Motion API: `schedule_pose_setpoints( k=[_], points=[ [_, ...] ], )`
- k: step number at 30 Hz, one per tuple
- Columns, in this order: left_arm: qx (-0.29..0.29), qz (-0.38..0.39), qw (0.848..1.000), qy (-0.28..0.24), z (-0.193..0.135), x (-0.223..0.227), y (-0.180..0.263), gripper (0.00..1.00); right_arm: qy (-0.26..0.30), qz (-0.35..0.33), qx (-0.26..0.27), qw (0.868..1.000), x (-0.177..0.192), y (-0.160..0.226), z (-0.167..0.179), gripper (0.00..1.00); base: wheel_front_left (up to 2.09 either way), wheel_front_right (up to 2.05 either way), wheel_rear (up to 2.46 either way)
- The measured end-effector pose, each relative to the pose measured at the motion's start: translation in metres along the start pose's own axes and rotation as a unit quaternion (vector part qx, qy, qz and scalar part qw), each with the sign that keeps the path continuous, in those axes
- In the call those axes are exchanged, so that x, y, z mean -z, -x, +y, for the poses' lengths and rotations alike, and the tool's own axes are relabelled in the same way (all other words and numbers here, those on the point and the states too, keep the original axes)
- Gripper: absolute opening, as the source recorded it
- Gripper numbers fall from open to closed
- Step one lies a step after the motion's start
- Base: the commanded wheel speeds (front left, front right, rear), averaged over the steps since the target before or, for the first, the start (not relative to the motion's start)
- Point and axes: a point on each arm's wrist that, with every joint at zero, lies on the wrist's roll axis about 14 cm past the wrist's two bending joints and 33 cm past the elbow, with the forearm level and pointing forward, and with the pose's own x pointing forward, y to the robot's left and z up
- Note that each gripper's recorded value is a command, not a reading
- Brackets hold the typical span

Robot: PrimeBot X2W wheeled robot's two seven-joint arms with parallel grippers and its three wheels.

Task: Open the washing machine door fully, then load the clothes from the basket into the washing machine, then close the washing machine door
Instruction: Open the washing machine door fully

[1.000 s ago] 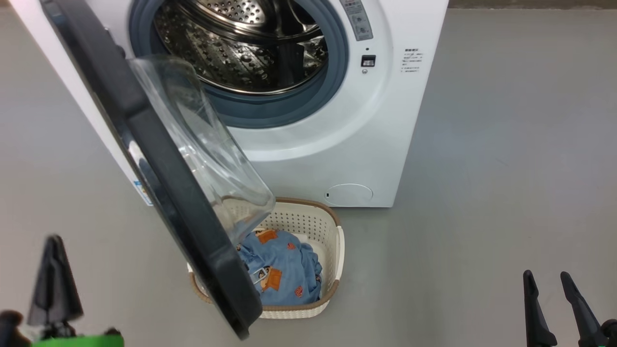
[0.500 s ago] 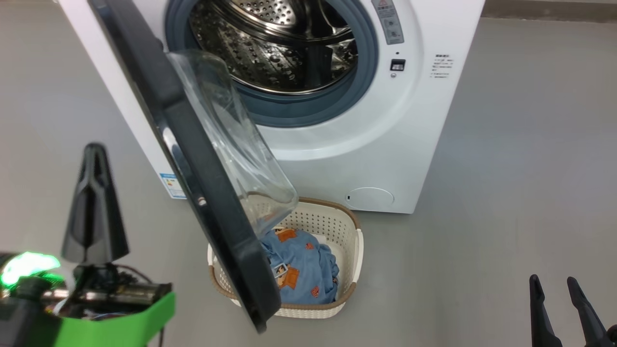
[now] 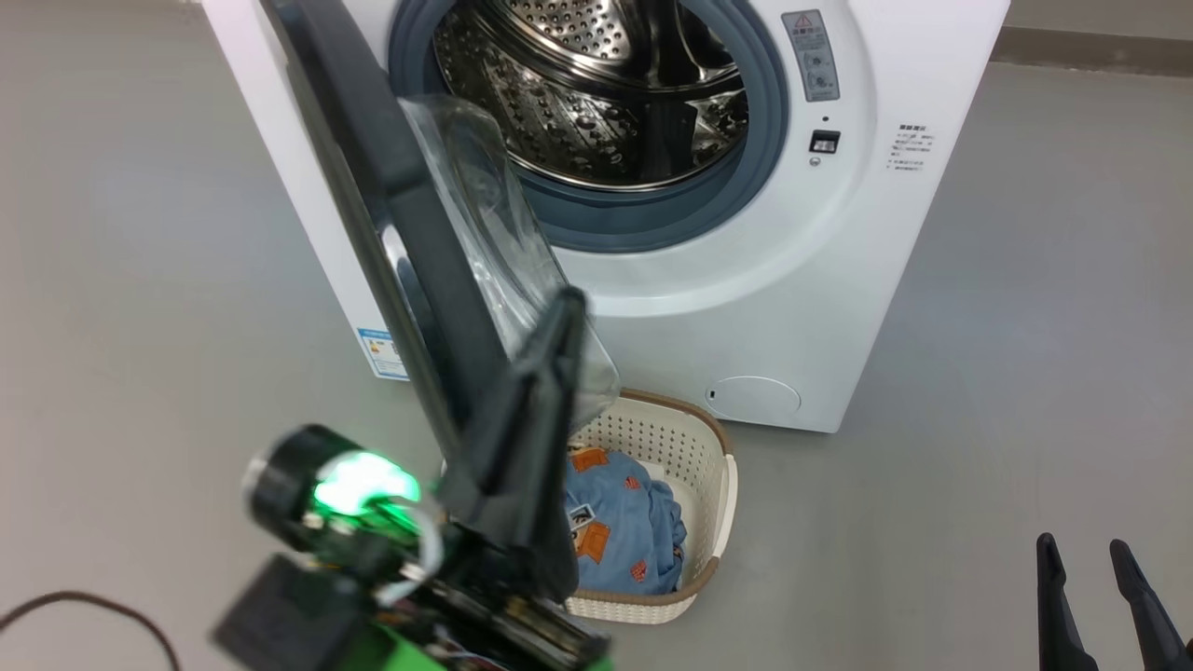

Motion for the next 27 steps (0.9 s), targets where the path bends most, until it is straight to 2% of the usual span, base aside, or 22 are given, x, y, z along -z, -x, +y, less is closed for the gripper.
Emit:
schedule_pose_setpoints(
  k=[4, 10, 19, 27],
  points=[
    [0.000, 0.043, 0.998, 0.044, -0.015, 0.022, 0.007, 0.00, -0.003, 0.000, -0.005, 1.000, 0.000, -0.001, 0.003, 1.00, 0.00, 0.00, 0.00],
    [-0.019, 0.119, 0.989, 0.083, -0.020, 0.061, 0.027, 0.00, -0.005, 0.008, -0.010, 1.000, 0.005, -0.003, 0.007, 1.00, 0.00, 0.00, 0.00],
    [-0.033, 0.176, 0.977, 0.113, -0.025, 0.087, 0.043, 0.00, -0.006, 0.024, -0.021, 0.999, 0.017, -0.010, 0.014, 1.00, 0.00, 0.00, 0.00],
    [-0.080, 0.244, 0.954, 0.155, -0.015, 0.121, 0.070, 0.00, -0.009, 0.036, -0.035, 0.999, 0.027, -0.019, 0.023, 1.00, 0.00, 0.00, 0.00]
  ],
)
